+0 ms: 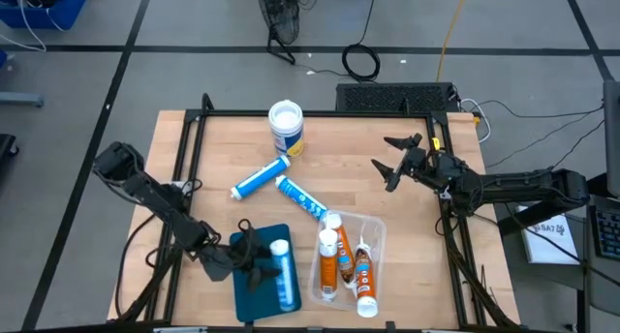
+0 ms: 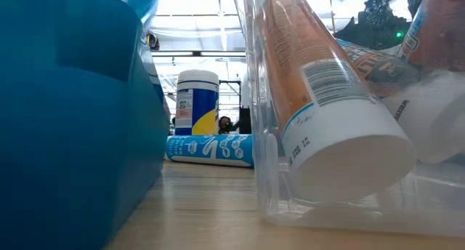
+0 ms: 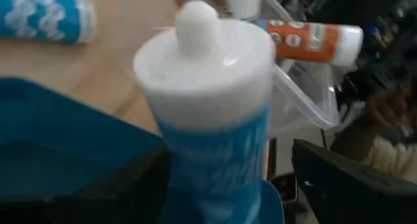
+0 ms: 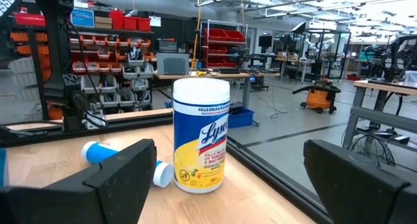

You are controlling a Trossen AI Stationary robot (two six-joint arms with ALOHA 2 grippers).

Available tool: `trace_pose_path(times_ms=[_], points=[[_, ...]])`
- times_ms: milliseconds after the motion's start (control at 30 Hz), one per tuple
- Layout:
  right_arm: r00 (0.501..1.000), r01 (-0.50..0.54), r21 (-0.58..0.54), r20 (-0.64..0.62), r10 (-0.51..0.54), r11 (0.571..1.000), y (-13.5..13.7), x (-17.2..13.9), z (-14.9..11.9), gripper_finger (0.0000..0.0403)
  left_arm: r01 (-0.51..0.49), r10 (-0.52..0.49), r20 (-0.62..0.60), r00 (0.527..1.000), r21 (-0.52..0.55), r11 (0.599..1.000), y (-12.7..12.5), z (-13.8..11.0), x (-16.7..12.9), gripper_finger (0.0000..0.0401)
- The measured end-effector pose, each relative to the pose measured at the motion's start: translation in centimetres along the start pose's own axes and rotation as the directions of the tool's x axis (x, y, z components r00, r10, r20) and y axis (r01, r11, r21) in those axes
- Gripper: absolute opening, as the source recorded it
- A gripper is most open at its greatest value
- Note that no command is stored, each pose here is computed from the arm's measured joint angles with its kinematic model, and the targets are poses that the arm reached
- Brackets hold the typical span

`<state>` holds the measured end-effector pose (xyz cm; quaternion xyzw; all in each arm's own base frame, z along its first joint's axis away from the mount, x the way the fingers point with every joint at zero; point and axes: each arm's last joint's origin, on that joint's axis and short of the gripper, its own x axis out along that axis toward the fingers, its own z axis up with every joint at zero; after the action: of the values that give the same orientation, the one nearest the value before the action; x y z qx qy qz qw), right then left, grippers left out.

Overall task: Pick & place silicon tubes, Sealant and Lysol wipes
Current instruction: Put the right blue sealant into the blue bin, then put the left blue sealant into the blue bin

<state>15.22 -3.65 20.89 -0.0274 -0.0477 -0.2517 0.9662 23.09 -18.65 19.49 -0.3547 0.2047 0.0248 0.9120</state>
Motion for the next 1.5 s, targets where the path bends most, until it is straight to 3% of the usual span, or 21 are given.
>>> trace_pose_path(times_ms=[133, 367, 533, 800, 967, 1133, 1367, 1500], points=[[1.0, -0.001, -0.001, -0.009, 0.001, 1.0, 0.0, 0.0, -0.1, 0.0364, 0.086, -0.086, -0.009, 0.996, 0.072, 0.994, -0.9, 0.8, -0.8, 0.0284], [1.0, 0.002, -0.008, -0.031, -0.002, 1.0, 0.0, 0.0, -0.3, 0.0364, 0.143, -0.15, 0.023, 0.988, 0.197, 0.97, -1.8, 2.4, -2.7, 0.026], [0.999, 0.002, -0.01, -0.038, -0.002, 1.0, 0.0, 0.0, -0.4, 0.0364, 0.15, -0.164, 0.004, 0.987, 0.37, 0.917, -1.8, 2.4, -2.8, 0.0264], [0.999, 0.001, -0.012, -0.044, -0.001, 1.0, 0.0, 0.0, -0.4, 0.0364, 0.088, -0.128, 0.036, 0.991, 0.539, 0.838, -1.5, 2.7, -2.5, 0.0265], [0.998, -0.001, -0.03, -0.056, -0.001, 1.0, 0.0, 0.0, -0.6, 0.0364, -0.033, -0.04, 0.131, 0.991, 0.512, 0.858, -0.6, 4.0, -1.8, 0.0249], [0.997, -0.006, -0.074, -0.074, 0.0, 0.997, 0.0, 0.0, -0.7, 0.0364, -0.193, 0.126, 0.175, 0.976, 0.444, 0.875, 1.5, 6.0, -1.9, 0.0231], [0.997, -0.005, -0.076, -0.073, -0.001, 0.997, 0.0, 0.0, -0.7, 0.0363, -0.464, 0.432, 0.171, 0.886, 0.273, 0.843, 6.5, 10.6, -5.0, 0.0194], [0.997, -0.004, -0.077, -0.073, -0.001, 0.997, 0.0, 0.0, -0.7, 0.0364, -0.528, 0.532, 0.07, 0.844, 0.285, 0.8, 9.3, 12.4, -6.2, 0.0177]])
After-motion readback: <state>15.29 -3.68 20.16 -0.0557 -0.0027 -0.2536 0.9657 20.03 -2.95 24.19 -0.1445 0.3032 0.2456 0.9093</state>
